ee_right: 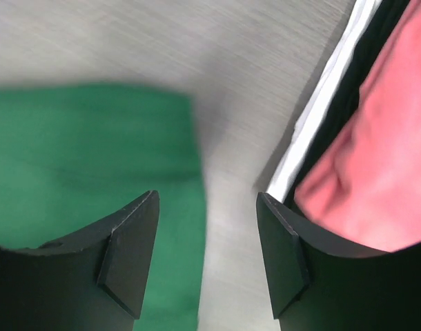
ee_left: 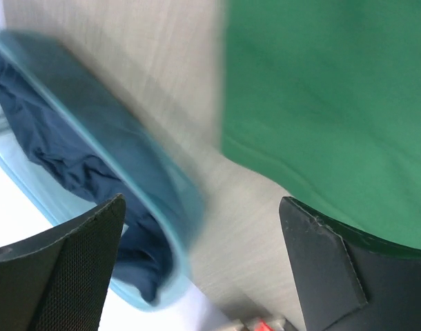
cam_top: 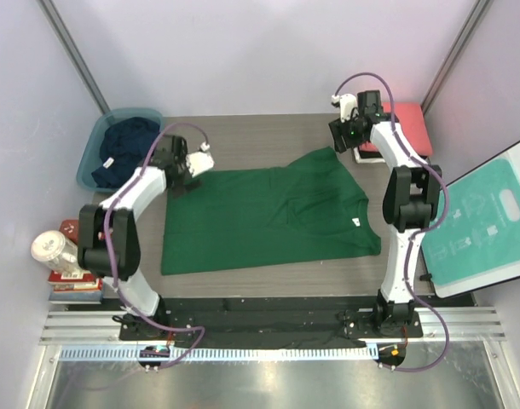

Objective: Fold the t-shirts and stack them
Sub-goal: Grap the side of the flattened tshirt furthest away from the robot with both arms

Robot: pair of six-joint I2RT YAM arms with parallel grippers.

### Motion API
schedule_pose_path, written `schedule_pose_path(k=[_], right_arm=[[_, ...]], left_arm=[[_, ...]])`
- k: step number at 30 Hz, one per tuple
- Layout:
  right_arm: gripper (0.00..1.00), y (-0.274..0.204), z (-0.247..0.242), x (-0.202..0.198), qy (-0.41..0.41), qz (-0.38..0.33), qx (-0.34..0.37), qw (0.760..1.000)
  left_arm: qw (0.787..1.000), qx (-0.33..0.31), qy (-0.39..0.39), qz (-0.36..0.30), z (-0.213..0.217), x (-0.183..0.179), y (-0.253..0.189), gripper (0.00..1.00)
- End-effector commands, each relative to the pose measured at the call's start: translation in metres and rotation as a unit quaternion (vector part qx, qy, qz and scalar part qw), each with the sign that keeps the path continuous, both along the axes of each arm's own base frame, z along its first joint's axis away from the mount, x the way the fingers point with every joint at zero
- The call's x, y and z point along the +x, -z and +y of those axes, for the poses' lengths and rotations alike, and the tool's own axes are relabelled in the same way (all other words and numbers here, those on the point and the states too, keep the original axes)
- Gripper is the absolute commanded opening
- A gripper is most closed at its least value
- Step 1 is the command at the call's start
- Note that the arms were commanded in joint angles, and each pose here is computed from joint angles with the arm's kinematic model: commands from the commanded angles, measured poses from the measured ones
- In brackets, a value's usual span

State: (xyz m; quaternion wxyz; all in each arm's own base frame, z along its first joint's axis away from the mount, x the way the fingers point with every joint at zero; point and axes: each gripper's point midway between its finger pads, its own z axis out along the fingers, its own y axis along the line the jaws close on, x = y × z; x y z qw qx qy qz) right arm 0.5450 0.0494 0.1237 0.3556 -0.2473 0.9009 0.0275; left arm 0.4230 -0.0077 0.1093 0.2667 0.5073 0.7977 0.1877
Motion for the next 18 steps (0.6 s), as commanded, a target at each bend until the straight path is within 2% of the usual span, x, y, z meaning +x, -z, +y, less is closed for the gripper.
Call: schedule_pose_path(k=[1,2,4,6,7,8,9,11,13,18], right_arm=[[0.66,-0.013,0.006,0.040,0.017,-0.028,0.068,0.997],[0.66,-0.017,0.008,0.048,0.013,-0.035,0.072,0.997],[0.67,0.004,0.013,0.050,0.004,-0.010,0.082,0.997],[0.67,0.008,0.016,0.051,-0.005,-0.002,0.086,0.996],[0.67,0.013,0.019,0.050,-0.010,0.004,0.091,0.996],[0.67,0.019,0.019,0.050,-0.009,0.010,0.093,0.996],[0.67,0.022,0.020,0.048,-0.012,0.015,0.094,0.995],[0.67,0.026,0.022,0.044,-0.019,0.025,0.098,0.995],[0.66,0.027,0.023,0.041,-0.021,0.031,0.099,0.994],[0.66,0.024,0.021,0.034,-0.024,0.042,0.094,0.994]], left_arm=[[0.996,-0.043,-0.060,-0.049,0.016,0.064,-0.045,0.91],[0.996,-0.051,-0.073,-0.012,0.021,0.068,-0.024,0.90],[0.995,-0.066,-0.070,-0.018,0.021,0.089,-0.040,0.88],[0.996,-0.069,-0.051,0.036,0.018,0.088,-0.016,0.87],[0.995,-0.079,-0.034,0.041,0.011,0.093,-0.021,0.84],[0.993,-0.079,-0.026,0.080,0.008,0.084,-0.005,0.83],[0.992,-0.092,-0.010,0.089,0.003,0.084,-0.008,0.81],[0.982,-0.107,0.007,0.155,-0.006,0.062,0.009,0.73],[0.972,-0.132,0.027,0.190,-0.017,0.049,0.013,0.64],[0.952,-0.166,0.039,0.253,-0.029,0.037,0.034,0.60]])
